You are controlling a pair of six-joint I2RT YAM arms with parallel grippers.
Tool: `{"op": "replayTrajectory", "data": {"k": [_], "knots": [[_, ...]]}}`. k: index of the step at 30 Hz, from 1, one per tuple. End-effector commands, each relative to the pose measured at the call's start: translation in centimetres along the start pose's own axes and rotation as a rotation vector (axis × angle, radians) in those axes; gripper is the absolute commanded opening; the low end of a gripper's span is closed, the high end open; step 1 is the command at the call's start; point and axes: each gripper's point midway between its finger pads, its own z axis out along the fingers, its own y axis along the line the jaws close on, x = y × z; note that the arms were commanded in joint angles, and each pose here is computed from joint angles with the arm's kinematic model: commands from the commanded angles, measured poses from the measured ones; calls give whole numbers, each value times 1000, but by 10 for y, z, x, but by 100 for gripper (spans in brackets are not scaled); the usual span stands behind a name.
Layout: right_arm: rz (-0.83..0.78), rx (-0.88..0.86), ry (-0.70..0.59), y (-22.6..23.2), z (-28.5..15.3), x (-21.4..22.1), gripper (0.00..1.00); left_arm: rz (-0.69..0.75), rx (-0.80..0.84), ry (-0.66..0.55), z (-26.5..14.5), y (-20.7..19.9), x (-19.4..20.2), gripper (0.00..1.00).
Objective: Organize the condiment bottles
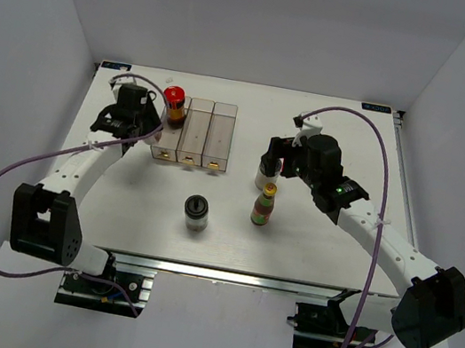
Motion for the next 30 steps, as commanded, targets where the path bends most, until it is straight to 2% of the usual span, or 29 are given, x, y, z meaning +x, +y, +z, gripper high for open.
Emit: {"op": "replayTrajectory", "data": {"k": [1,5,10,17,25,30], "knots": [[-6,21,-49,-4,1,-13,89,9,162,-166,-10,-57,-58,32],[-10,44,-49,-8,3,-14,89,41,175,-152,4,-77,-57,31],[-12,70,-52,-13,4,-15,89,53,121,-119,28,-76,-49,30],[-16,90,-46,-18,6,-12,89,92,133,-80,45,-81,-33,30],[-14,84,-32,-17,10,-11,89,129,55,0,66,-72,-3,36],[-13,86,-30,-17,9,-10,89,147,19,18,74,-69,3,46]]}}
